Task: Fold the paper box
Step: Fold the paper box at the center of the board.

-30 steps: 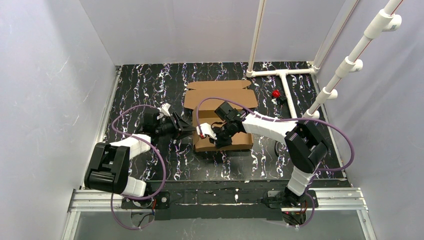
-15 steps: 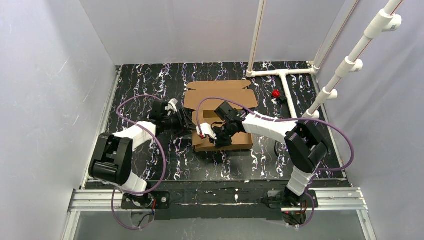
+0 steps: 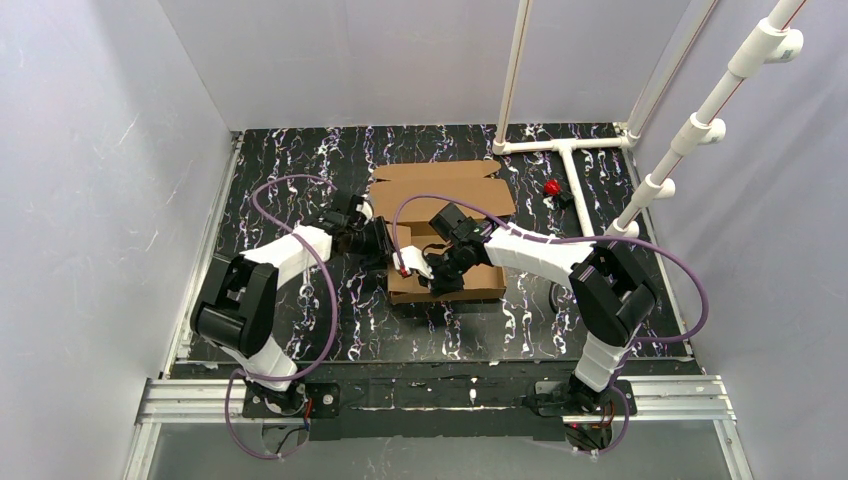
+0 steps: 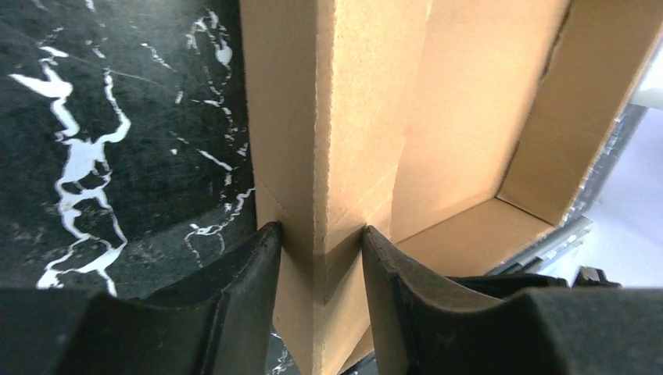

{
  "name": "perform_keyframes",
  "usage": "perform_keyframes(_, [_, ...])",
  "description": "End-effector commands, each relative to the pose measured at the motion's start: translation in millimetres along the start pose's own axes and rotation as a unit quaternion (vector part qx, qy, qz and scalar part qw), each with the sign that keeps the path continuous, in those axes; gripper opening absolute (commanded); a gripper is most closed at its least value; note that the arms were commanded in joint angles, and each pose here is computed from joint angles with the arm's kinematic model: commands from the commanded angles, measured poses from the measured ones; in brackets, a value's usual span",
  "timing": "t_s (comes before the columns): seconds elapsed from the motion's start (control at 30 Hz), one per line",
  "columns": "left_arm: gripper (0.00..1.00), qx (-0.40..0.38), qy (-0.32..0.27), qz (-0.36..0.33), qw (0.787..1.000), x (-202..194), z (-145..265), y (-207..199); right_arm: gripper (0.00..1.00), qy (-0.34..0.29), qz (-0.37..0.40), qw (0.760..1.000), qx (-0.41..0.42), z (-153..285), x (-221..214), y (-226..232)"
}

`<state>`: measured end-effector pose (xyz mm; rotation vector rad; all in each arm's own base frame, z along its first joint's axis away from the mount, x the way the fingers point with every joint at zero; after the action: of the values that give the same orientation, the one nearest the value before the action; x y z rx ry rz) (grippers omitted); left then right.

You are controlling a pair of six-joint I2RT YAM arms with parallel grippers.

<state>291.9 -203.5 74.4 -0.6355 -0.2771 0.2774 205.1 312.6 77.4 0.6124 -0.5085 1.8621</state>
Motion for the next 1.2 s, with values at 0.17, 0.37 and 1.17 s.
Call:
perform_keyframes(0.17, [0.02, 0.167, -0.030, -0.049, 0.984, 1, 9, 25, 0.06, -0.003, -0.002, 1.000, 0.024, -8, -1, 11])
perform_keyframes(0.37, [0.00, 0.239, -0.050, -0.089, 0.966, 9, 14, 26, 0.06, -0.005, -0.002, 1.000, 0.022, -7, -1, 12])
perform_keyframes(1.17, [0.32, 0.300, -0.084, -0.128, 0.942, 32, -3, 23, 0.70, -0.123, -0.040, 0.991, -0.036, 56, 19, 12])
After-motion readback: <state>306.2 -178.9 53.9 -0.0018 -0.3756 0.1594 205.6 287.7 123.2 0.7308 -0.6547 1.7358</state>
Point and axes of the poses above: each gripper's point midway between its finger pads, its own z axis back along the fingers, its own y axis along the line the jaws close on, x = y × z, the point moved 2 cm from there along z, back along the fingers, and after that the axes turned 7 degrees about z, right-handed, at the moved point
